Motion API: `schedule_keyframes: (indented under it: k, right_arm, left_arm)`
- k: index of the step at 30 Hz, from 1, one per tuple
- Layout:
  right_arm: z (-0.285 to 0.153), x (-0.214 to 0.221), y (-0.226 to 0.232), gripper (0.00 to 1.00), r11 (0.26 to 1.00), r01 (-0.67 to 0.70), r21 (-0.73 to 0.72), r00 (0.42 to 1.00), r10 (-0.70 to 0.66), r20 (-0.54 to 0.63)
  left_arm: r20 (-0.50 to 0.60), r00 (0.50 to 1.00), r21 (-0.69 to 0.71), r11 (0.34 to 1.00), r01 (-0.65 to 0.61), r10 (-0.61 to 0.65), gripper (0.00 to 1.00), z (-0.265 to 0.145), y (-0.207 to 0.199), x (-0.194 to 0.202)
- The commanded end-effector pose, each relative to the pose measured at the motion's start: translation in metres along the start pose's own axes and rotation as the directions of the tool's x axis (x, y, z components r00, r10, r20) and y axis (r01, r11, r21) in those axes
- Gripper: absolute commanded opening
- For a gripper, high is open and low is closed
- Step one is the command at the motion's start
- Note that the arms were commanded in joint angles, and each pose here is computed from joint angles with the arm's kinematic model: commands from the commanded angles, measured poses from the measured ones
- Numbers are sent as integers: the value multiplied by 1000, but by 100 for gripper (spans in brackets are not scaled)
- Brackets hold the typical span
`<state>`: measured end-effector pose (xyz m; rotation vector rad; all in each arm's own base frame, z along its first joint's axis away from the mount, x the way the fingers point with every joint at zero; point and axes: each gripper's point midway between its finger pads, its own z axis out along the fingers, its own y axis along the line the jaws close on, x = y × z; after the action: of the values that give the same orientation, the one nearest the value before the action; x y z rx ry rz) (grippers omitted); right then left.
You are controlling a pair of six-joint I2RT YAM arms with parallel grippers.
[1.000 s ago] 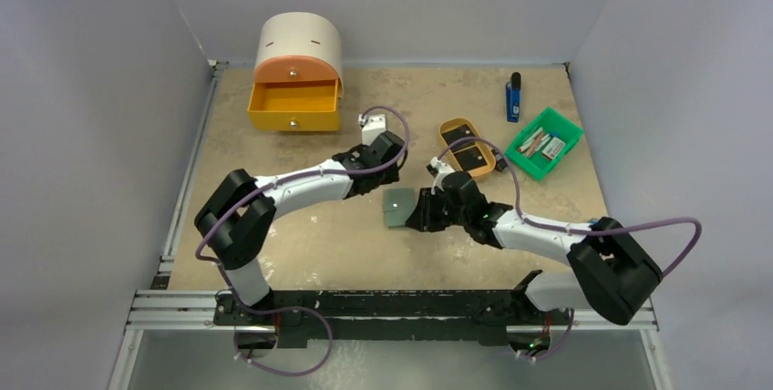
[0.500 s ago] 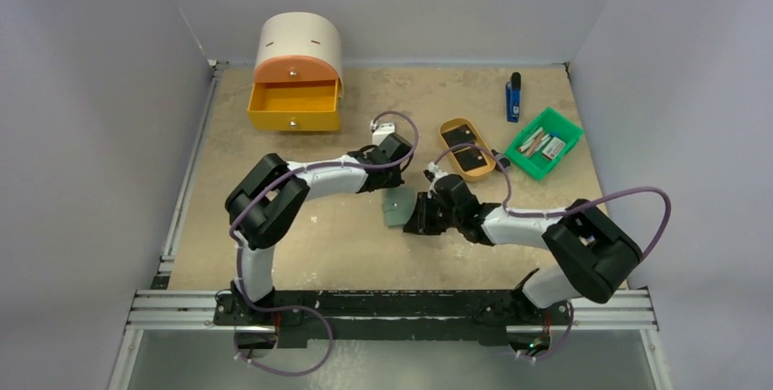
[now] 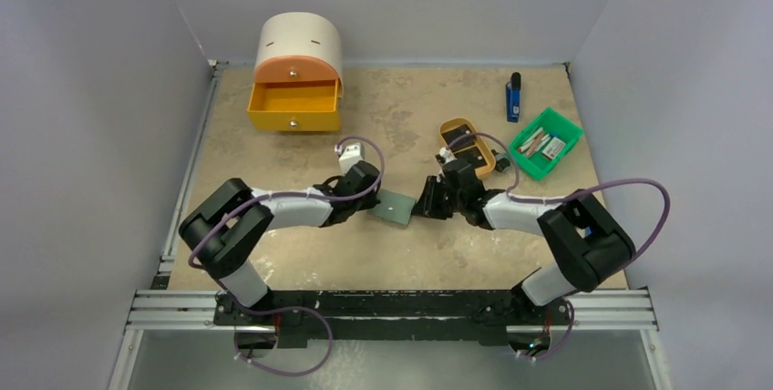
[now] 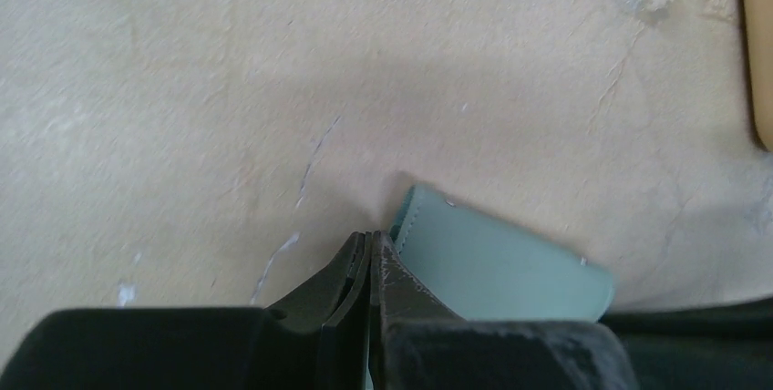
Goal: Put the credit cards into the card holder
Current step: Adjust the card holder at the center of the board.
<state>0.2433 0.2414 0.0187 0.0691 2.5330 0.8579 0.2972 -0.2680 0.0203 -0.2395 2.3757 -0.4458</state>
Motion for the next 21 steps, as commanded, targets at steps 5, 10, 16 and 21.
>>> schedule_keyframes:
  k: [5,10,16,21]
  right_arm:
    - [23,-48,13,27,992,124,24,991,-125,39]
    - [34,-63,8,28,985,149,85,988,-152,33]
    - [20,-83,-3,43,967,148,208,983,-166,75]
    - [-22,-107,16,53,963,167,211,960,-207,186]
  left_arm:
    - [-72,997,93,996,16,-10,0,-44,-18,54]
    - [-15,1000,-18,1000,9,-9,0,-64,14,50]
    - [89,996,-81,996,38,-31,0,-94,37,22]
    - [233,972,-76,997,33,-15,19,-110,26,-31]
